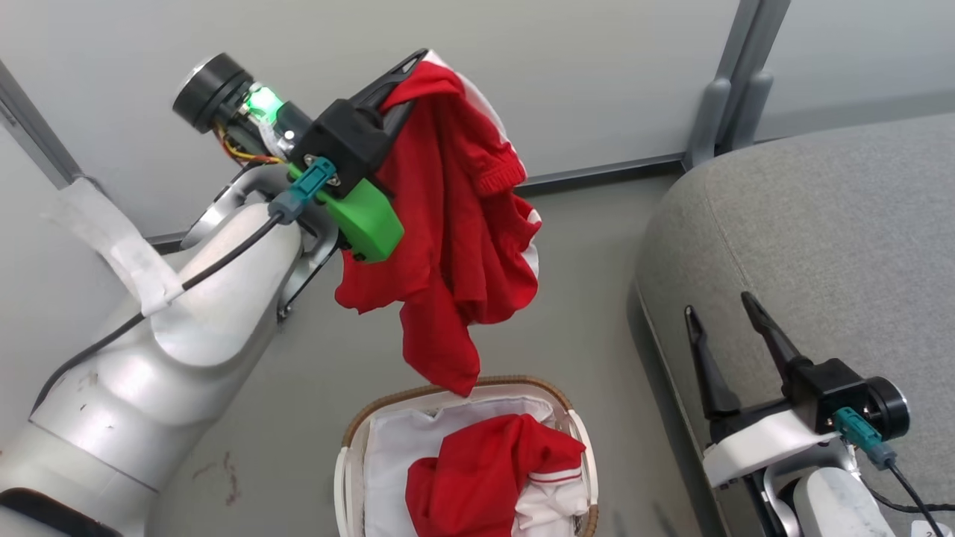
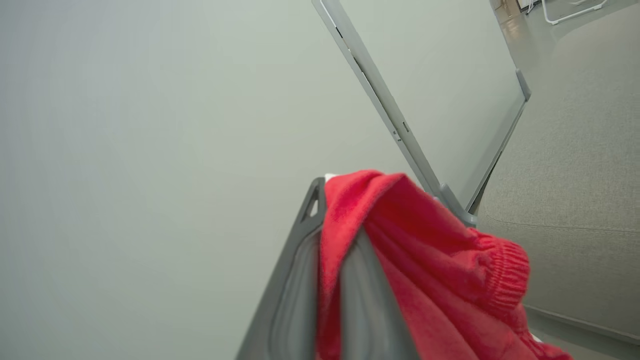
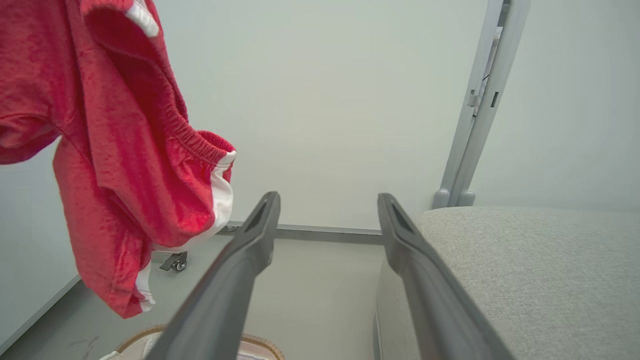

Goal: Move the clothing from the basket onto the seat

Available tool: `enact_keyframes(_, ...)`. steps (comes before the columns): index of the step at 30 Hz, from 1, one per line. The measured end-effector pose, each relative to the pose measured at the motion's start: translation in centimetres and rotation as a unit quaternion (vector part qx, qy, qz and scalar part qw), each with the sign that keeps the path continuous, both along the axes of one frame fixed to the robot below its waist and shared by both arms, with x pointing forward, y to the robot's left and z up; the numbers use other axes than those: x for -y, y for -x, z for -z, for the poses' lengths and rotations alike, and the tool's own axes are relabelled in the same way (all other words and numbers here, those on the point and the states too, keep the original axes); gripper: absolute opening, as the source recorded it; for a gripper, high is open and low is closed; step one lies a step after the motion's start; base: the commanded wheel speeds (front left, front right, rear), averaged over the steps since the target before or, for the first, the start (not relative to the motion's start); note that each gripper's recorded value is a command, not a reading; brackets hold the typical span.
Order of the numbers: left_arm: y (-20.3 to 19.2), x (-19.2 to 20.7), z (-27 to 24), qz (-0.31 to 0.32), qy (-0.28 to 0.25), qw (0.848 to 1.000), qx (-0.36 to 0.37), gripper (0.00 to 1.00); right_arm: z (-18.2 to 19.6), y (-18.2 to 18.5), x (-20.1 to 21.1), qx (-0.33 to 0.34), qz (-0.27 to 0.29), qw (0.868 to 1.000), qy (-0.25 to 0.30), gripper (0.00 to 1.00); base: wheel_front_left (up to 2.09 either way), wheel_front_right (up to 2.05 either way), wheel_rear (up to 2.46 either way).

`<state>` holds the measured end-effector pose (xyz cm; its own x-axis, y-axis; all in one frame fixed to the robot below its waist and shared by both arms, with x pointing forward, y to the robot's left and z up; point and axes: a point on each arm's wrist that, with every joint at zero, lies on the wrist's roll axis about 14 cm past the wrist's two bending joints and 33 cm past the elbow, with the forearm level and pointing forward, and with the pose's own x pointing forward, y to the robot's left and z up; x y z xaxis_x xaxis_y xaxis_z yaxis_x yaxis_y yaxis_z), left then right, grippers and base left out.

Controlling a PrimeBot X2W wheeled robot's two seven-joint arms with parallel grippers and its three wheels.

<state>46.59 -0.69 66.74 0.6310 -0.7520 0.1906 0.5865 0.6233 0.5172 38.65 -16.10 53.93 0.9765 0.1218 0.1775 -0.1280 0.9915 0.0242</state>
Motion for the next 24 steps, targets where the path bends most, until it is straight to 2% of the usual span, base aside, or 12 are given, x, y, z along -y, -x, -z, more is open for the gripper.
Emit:
enact_keyframes(5, 1.5, 0.9, -2.3, 0.020, 0.005, 1.000, 0.022, 0.00, -1.1, 0.0, -2.2, 0.016, -0.033, 0.999, 0.008, 1.00, 0.00, 0.00, 0.00)
enact_keyframes(12, 2.6, 1.3, -3.6, 0.031, 0.002, 0.999, 0.038, 0.00, -3.3, -1.5, -5.8, 0.049, -0.083, 0.994, 0.055, 1.00, 0.00, 0.00, 0.00)
enact_keyframes(18, 3.5, 2.1, -4.2, 0.046, 0.006, 0.998, 0.048, 0.00, -4.1, -2.9, -9.5, 0.062, -0.135, 0.982, 0.114, 1.00, 0.00, 0.00, 0.00)
enact_keyframes(24, 4.3, 3.0, -4.4, 0.060, 0.005, 0.997, 0.052, 0.00, -5.2, -4.4, -10.5, 0.074, -0.151, 0.974, 0.153, 1.00, 0.00, 0.00, 0.00)
